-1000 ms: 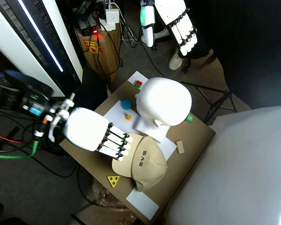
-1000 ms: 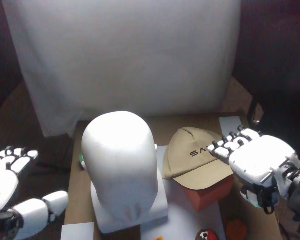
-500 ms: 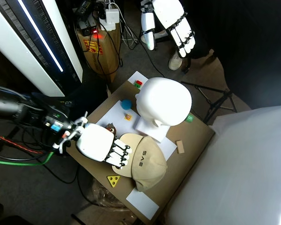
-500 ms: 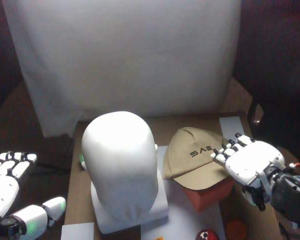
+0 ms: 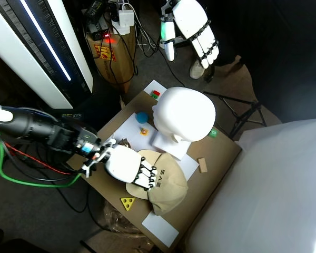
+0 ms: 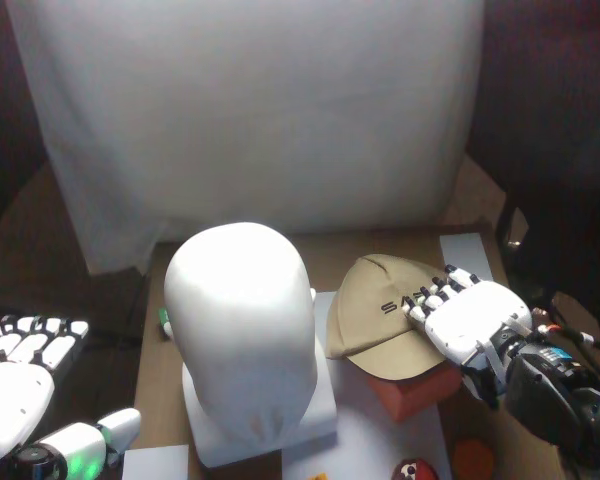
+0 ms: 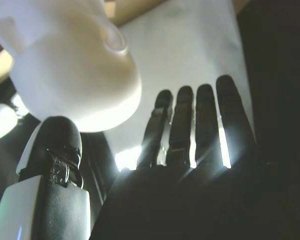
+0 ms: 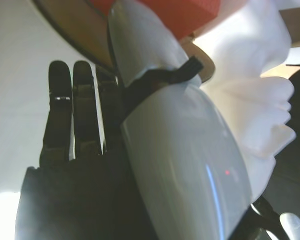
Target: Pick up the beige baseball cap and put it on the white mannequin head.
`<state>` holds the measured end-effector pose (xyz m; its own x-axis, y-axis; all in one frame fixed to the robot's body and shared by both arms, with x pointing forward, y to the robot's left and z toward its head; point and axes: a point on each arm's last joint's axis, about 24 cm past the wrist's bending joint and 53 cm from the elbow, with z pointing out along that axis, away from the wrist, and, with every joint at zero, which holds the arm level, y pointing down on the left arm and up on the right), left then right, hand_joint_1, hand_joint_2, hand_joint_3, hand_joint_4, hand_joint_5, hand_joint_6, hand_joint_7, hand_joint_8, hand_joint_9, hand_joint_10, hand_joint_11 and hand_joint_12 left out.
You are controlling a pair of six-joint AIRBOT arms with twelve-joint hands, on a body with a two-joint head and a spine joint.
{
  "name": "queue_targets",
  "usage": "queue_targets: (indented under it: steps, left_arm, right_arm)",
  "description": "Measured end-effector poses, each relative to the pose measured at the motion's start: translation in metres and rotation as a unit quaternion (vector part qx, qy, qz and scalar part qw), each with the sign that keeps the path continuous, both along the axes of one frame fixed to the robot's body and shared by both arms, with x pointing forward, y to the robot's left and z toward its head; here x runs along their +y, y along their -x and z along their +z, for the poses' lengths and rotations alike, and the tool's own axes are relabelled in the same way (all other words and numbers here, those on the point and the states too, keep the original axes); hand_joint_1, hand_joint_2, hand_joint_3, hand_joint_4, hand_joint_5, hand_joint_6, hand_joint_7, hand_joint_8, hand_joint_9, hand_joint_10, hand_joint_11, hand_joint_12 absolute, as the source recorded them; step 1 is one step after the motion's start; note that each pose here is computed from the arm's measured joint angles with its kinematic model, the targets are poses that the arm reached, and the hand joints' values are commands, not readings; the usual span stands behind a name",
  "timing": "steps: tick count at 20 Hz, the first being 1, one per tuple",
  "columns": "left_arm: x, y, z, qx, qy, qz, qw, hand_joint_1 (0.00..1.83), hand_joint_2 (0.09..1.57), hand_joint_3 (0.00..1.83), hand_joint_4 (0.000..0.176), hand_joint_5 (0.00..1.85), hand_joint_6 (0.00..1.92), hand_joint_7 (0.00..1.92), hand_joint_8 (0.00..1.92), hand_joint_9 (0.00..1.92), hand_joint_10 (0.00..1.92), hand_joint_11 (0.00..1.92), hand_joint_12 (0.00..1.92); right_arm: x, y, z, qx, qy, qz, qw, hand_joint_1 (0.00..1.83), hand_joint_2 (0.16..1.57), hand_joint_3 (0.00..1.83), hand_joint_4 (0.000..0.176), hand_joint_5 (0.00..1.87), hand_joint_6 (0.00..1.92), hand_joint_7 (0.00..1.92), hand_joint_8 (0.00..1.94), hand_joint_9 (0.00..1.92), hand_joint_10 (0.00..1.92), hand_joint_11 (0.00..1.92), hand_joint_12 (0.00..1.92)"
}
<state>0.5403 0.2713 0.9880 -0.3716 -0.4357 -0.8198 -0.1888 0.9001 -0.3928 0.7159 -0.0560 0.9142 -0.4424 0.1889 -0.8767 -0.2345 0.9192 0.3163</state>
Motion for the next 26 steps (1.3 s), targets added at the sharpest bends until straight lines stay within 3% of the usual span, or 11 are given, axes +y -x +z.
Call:
queue_targets:
  steps: [2, 10, 18, 23, 26]
  left_arm:
    - [-0.001, -0.002, -0.002, -0.003, 0.008, 0.001, 1.0000, 0.00, 1.18, 0.00, 0.000, 0.06, 0.00, 0.05, 0.00, 0.02, 0.00, 0.00, 0.24]
    - [-0.011, -0.009, -0.017, -0.017, 0.022, -0.012, 0.9995, 0.00, 1.18, 0.00, 0.000, 0.06, 0.00, 0.04, 0.00, 0.01, 0.00, 0.00, 0.25]
    - [-0.012, -0.033, -0.024, -0.036, 0.025, -0.036, 0.9984, 0.00, 1.18, 0.00, 0.000, 0.07, 0.00, 0.06, 0.00, 0.03, 0.00, 0.00, 0.29]
    - [-0.010, -0.034, -0.030, -0.032, 0.021, -0.039, 0.9985, 0.00, 1.18, 0.00, 0.000, 0.08, 0.00, 0.07, 0.00, 0.03, 0.00, 0.00, 0.30]
    - [-0.006, -0.019, -0.040, -0.012, 0.027, -0.029, 0.9992, 0.00, 1.18, 0.00, 0.000, 0.08, 0.00, 0.07, 0.00, 0.03, 0.00, 0.00, 0.30]
  right_arm:
    - [0.000, -0.005, -0.003, 0.000, -0.004, -0.005, 1.0000, 1.38, 1.13, 0.00, 0.000, 0.32, 0.01, 0.36, 0.01, 0.30, 0.01, 0.00, 0.97]
    - [-0.003, -0.022, -0.018, 0.000, -0.011, -0.031, 0.9995, 1.39, 1.14, 0.00, 0.000, 0.32, 0.00, 0.37, 0.00, 0.31, 0.00, 0.00, 0.97]
    - [0.003, -0.022, -0.017, -0.001, -0.012, -0.025, 0.9996, 1.33, 1.14, 0.00, 0.000, 0.34, 0.00, 0.38, 0.00, 0.34, 0.01, 0.00, 1.03]
    - [0.003, -0.023, -0.013, -0.008, -0.012, -0.025, 0.9996, 1.34, 1.16, 0.01, 0.000, 0.37, 0.01, 0.41, 0.01, 0.37, 0.01, 0.00, 1.08]
    - [0.002, -0.025, -0.011, -0.012, -0.016, -0.028, 0.9994, 1.33, 1.16, 0.01, 0.000, 0.37, 0.01, 0.41, 0.01, 0.38, 0.01, 0.00, 1.08]
